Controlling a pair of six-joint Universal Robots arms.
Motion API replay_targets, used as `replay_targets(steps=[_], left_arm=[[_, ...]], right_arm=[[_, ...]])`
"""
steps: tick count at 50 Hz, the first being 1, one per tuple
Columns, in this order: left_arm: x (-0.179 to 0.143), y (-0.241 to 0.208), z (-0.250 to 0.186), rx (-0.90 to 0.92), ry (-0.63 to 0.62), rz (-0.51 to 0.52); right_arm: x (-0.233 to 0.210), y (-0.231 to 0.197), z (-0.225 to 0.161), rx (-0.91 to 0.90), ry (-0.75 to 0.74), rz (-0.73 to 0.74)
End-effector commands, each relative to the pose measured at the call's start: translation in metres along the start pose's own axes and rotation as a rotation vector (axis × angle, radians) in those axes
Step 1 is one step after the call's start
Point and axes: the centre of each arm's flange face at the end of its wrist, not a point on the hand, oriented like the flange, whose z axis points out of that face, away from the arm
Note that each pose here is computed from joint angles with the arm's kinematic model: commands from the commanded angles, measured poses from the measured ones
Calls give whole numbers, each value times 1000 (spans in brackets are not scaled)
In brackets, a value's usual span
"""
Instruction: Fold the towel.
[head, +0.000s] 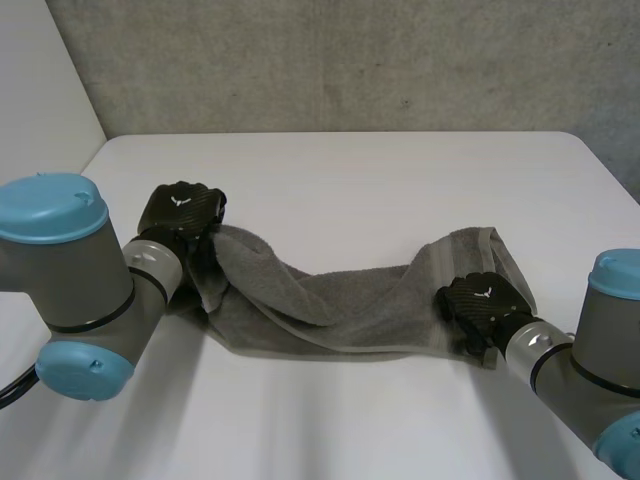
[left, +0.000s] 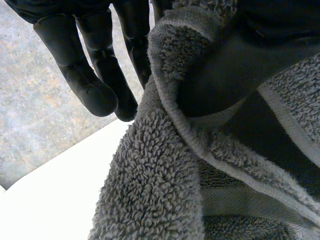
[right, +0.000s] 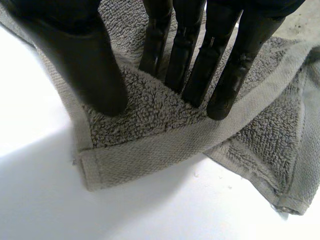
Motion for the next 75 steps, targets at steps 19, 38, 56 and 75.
replay_targets(steps=[19,38,56,75], left_arm=[[-1,-2,0,6,-2,1],[-36,-92,-30,164,-86,155],[-75,-106,-22,30,-114,163],[-80,-150,65,251,-124,142]], right_arm=[[6,-5,4,8,7,-12],[71,-154,-62,180,106,-50],[110,-194,-73,206,177,-63],[109,-249,11,667,352,-193]])
